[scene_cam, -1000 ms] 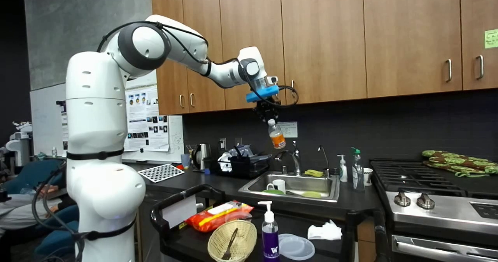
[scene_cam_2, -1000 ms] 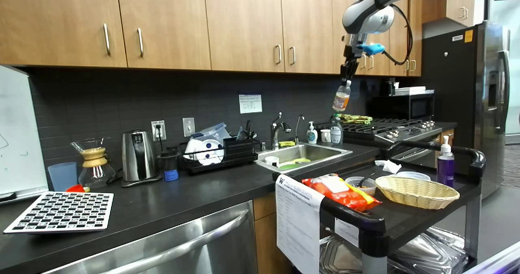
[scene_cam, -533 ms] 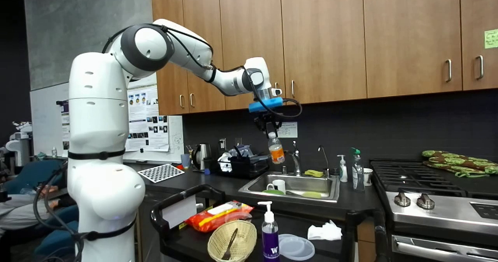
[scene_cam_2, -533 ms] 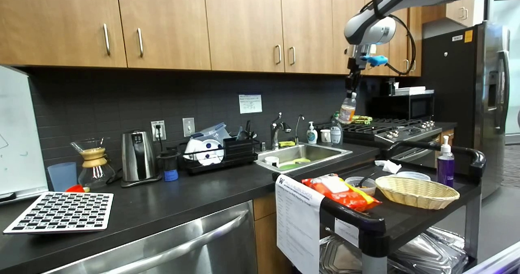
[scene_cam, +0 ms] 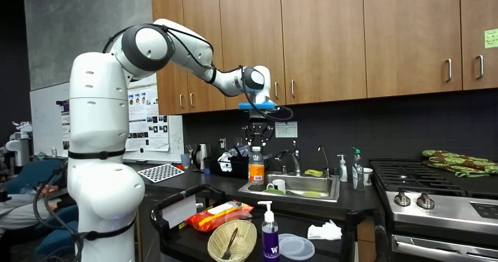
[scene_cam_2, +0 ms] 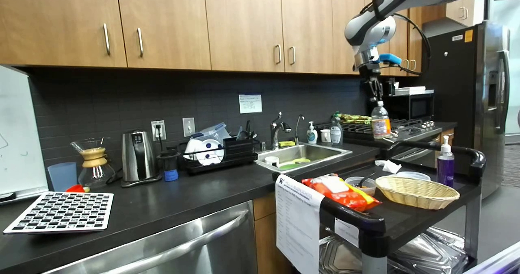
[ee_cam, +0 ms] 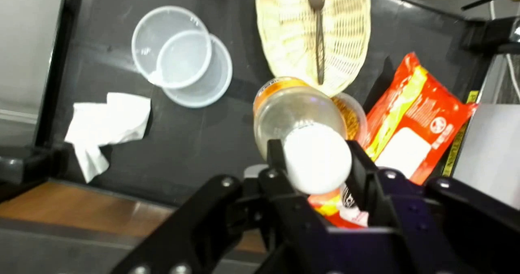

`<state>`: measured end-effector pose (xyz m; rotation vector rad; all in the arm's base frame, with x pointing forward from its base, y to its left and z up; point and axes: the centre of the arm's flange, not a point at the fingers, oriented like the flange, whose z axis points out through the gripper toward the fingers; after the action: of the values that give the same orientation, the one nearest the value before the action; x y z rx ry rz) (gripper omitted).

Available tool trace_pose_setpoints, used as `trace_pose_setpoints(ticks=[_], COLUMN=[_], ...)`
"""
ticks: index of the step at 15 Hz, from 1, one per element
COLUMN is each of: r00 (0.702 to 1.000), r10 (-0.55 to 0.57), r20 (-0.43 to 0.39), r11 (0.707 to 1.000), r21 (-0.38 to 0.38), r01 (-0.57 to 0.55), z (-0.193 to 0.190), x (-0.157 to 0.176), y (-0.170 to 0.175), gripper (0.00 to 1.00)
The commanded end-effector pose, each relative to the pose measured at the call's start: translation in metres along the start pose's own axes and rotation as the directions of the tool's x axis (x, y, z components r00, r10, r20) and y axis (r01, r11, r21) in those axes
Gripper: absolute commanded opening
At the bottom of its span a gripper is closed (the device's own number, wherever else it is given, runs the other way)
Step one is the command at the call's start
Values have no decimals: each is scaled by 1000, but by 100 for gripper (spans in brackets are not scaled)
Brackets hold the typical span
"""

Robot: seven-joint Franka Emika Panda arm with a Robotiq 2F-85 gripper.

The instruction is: Put the bottle with the orange label in the sink.

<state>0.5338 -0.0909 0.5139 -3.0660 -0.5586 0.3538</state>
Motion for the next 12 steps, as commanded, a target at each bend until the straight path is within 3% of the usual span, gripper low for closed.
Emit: trace_pose_setpoints(ticks=[1, 6, 9, 12], r00=[989, 953, 963, 980], r10=[55, 109, 110, 124], r20=[135, 284, 244, 157], r11=[997, 987, 988, 990], r21=[44, 84, 82, 49], r01=[-61, -138, -134, -133], z=[-8, -6, 3, 12], x=[-16, -34, -27, 2], y=[-6, -17, -16, -2], gripper=[14, 14, 14, 14])
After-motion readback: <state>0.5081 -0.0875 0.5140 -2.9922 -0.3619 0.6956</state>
